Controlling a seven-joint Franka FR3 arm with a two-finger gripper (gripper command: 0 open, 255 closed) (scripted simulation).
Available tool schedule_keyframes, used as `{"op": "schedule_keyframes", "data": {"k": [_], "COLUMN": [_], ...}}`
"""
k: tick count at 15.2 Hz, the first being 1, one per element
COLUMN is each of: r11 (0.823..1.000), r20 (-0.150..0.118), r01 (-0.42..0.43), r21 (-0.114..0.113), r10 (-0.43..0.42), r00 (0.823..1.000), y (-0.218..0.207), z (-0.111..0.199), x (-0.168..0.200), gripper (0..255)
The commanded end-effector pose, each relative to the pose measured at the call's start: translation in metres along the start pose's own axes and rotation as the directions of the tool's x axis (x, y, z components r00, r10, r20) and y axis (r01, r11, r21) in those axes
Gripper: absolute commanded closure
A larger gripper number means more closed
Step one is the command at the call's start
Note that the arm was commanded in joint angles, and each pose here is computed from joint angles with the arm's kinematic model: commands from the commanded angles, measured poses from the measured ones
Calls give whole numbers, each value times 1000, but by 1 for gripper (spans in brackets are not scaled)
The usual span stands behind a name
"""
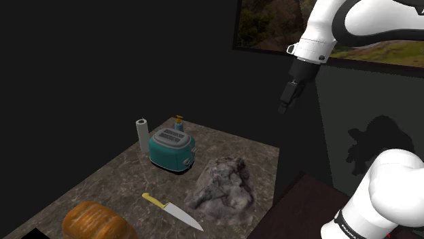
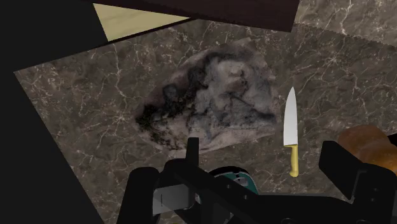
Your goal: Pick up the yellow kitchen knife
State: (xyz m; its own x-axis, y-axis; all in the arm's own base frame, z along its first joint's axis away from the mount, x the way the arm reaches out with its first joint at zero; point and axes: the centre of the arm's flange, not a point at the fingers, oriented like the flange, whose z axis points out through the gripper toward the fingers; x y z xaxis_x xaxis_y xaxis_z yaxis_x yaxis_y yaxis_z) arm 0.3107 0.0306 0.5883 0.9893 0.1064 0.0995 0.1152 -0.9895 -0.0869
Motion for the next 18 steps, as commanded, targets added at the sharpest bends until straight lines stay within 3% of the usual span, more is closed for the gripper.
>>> {"op": "schedule_keyframes", "data": {"k": [1,18], "r11": [1000,997], "r20": [0,-147], "r01": [0,66], "r21": [0,31], "r10": [0,-61], "r00": [1000,987], "y": [0,-79], "z": [0,197], "x": [0,48], "gripper": [0,0]}}
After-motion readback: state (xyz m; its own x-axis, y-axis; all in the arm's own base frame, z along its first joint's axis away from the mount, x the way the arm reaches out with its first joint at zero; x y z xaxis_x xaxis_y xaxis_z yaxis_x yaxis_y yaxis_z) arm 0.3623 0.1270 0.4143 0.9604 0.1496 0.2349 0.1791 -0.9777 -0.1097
